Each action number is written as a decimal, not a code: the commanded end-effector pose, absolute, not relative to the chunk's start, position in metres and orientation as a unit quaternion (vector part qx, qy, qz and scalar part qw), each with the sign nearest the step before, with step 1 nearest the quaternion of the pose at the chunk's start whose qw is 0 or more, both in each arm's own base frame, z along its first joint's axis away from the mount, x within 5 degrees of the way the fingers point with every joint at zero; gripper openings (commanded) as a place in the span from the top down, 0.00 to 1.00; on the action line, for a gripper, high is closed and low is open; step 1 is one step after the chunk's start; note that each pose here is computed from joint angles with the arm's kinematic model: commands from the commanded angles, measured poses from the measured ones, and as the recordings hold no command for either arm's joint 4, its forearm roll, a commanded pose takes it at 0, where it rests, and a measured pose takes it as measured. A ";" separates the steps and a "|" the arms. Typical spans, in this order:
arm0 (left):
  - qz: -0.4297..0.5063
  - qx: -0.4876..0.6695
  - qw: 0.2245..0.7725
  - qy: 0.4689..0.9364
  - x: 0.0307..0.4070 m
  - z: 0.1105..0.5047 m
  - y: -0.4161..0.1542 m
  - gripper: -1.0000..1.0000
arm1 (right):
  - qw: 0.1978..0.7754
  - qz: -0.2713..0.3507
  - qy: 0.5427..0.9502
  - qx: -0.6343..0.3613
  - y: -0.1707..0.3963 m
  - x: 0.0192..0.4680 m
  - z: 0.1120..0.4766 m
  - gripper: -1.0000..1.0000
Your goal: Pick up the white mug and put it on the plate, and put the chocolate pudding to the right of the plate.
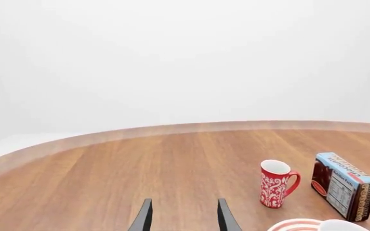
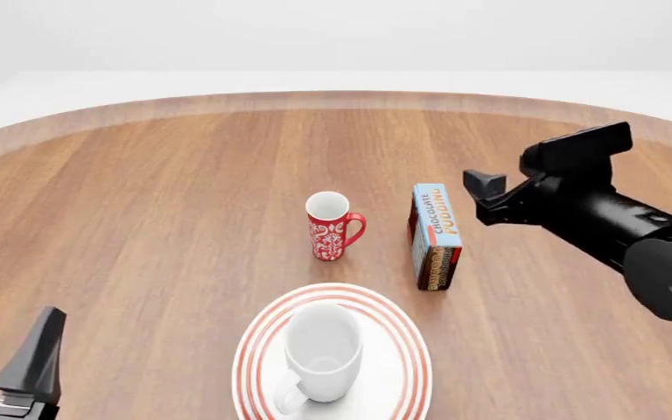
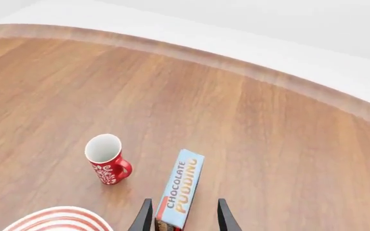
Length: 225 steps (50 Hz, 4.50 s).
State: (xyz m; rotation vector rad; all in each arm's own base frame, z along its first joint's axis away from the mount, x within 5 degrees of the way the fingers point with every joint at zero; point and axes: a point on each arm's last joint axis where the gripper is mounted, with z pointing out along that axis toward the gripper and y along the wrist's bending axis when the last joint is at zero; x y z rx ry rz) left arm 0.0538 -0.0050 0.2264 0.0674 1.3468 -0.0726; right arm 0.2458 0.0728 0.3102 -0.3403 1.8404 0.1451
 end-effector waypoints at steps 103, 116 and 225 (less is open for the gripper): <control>-0.034 0.028 0.772 0.634 0.054 0.223 -0.005 0.00 | 0.478 0.120 0.869 -0.041 0.106 0.353 0.189 0.00; -0.034 0.029 0.772 0.634 0.054 0.223 -0.005 0.00 | 0.476 0.122 0.871 -0.032 0.104 0.352 0.184 0.00; -0.036 0.031 0.773 0.632 0.054 0.224 -0.005 0.00 | 0.469 0.099 0.877 -0.015 0.079 0.344 0.181 1.00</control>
